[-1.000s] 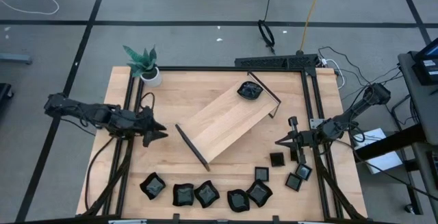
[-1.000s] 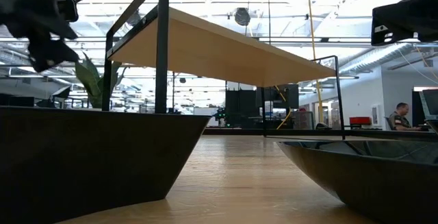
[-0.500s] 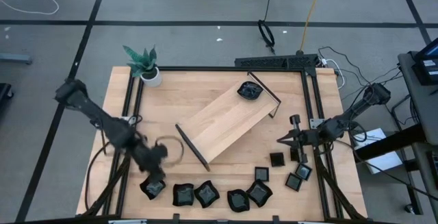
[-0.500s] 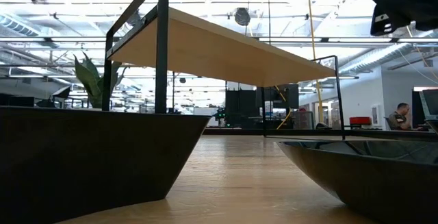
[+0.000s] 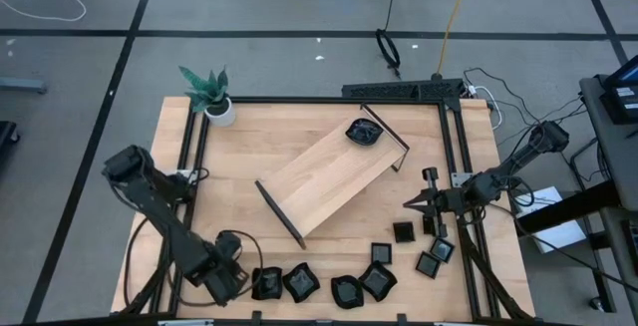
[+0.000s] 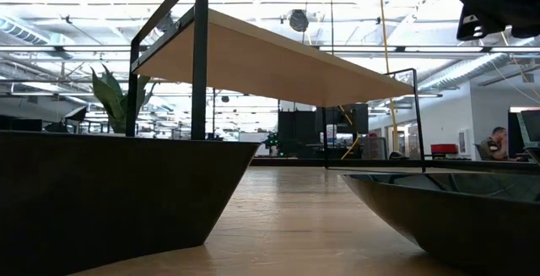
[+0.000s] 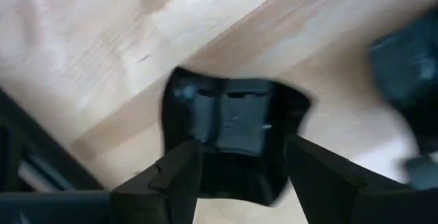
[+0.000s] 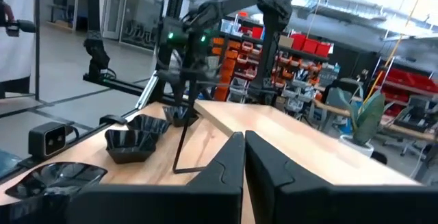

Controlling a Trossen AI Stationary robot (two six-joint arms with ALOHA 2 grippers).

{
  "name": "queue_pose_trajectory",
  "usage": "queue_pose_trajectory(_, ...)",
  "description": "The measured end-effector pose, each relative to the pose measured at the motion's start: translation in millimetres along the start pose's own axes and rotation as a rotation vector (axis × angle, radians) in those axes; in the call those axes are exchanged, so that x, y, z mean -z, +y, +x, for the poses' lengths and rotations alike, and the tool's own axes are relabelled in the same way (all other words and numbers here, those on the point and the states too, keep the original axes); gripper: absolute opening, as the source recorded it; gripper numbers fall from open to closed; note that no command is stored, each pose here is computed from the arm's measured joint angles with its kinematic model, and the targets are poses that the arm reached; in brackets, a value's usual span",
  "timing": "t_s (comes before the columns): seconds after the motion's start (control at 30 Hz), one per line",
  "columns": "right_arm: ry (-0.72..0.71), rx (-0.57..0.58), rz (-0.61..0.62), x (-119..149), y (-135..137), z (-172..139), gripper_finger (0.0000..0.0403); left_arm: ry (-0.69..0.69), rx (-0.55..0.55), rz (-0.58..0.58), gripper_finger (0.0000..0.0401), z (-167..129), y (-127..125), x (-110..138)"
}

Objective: Pick & Place Mini shaped plates
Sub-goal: Put the distorted square plate on the shelf

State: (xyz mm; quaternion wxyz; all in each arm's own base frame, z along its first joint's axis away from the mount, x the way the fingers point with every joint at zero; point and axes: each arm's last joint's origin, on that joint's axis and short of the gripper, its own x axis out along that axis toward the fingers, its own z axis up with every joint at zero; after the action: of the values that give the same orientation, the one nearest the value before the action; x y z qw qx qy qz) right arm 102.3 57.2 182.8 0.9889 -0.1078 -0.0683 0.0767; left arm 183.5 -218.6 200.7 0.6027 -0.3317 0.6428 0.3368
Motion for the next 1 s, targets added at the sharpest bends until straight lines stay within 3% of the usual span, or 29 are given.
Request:
queue_pose_trajectory(0.17,-0.035,0.012,-0.047,-3.7,-1.1,-0.1,0.0,0.012,-0.122,-0.048,0.0209,6.8,6.6,2.8)
queue_pose_trajectory(0.4,-0.03,0.009,-0.026,-3.1,-0.9,-0.1,0.0,-0.01,-0.187,-0.005,0.0209,11.4,17.3,7.4)
queue_pose_trajectory(0.6,-0.004,0.001,0.01,-0.4,-0.1,0.0,0.0,0.012,-0.072,0.048,0.0209,32.2,18.7,7.9)
queue_pose_trajectory(0.87,-0.006,0.001,0.031,-0.6,-0.2,0.0,0.0,0.058,-0.169,0.064,0.0209,52.1,35.9,2.4)
queue_pose_trajectory(1.0,-0.006,0.001,0.04,-0.7,-0.2,0.0,0.0,0.065,-0.149,0.07,0.0206,49.0,35.9,1.9)
